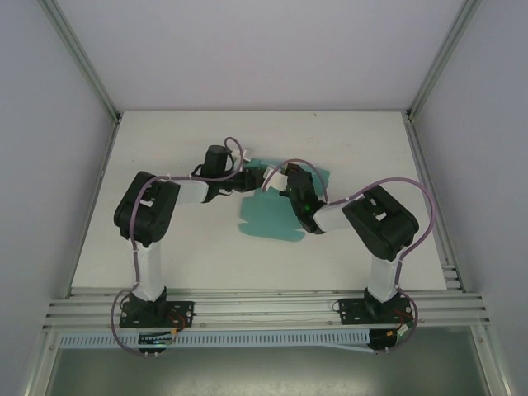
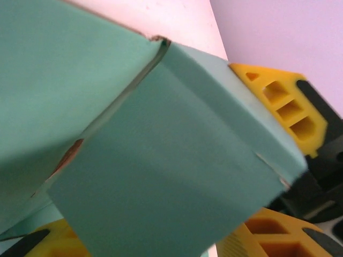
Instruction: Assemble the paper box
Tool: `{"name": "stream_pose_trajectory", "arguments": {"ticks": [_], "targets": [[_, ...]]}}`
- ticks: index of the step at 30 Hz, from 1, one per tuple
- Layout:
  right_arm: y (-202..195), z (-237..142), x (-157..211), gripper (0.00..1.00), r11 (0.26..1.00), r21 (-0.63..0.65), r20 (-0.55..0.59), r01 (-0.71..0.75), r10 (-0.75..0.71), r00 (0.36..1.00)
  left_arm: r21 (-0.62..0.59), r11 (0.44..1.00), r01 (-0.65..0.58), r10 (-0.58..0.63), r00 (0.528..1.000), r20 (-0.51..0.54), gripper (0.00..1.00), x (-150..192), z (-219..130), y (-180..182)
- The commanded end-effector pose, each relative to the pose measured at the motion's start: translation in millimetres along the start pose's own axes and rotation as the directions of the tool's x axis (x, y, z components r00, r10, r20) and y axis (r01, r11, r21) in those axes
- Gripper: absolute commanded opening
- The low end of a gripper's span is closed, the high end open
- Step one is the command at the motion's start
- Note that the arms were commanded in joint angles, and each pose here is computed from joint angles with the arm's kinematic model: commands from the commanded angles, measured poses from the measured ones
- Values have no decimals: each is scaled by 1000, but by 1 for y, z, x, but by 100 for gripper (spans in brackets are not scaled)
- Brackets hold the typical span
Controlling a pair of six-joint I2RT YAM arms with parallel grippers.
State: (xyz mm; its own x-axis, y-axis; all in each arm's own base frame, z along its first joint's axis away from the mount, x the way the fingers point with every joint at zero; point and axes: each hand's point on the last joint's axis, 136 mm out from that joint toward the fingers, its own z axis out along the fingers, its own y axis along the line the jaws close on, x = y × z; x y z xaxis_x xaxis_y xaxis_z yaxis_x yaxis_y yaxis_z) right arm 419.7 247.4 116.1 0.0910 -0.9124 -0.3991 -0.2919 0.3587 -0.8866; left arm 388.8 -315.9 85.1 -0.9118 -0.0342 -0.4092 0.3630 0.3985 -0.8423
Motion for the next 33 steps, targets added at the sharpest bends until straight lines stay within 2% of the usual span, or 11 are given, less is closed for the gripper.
{"name": "stream_pose_trajectory", "arguments": {"ticks": [1, 9, 14, 17, 25, 27, 33], "targets": [[9, -9, -7, 0, 998, -36, 34, -49, 50, 998, 26, 999, -20, 20, 1000, -11, 41, 3, 9, -1], [8, -9, -5, 0, 999, -24, 24, -42, 42, 999, -44, 999, 0, -1, 1000, -27, 42, 31, 6, 21], [-1, -8, -10, 0, 1000, -5, 28, -6, 7, 1000, -1, 998, -67, 67, 998, 17, 50, 20, -11, -13], [-6, -9, -12, 0, 999, -6, 34, 38, -38, 999, -71, 993, -95, 99, 993, 64, 54, 7, -28, -29], [-23, -8, -16, 0, 988, 42, 37, 150, -151, 988, -274, 952, -136, 180, 974, 140, 83, -19, -91, -49], [-26, -6, -14, 0, 981, 56, 28, 186, -188, 982, -299, 944, -140, 196, 966, 166, 98, -24, -109, -54], [-25, -2, -15, 0, 969, 96, 23, 226, -229, 973, -418, 901, -114, 222, 950, 221, 99, -33, -147, -50]]}}
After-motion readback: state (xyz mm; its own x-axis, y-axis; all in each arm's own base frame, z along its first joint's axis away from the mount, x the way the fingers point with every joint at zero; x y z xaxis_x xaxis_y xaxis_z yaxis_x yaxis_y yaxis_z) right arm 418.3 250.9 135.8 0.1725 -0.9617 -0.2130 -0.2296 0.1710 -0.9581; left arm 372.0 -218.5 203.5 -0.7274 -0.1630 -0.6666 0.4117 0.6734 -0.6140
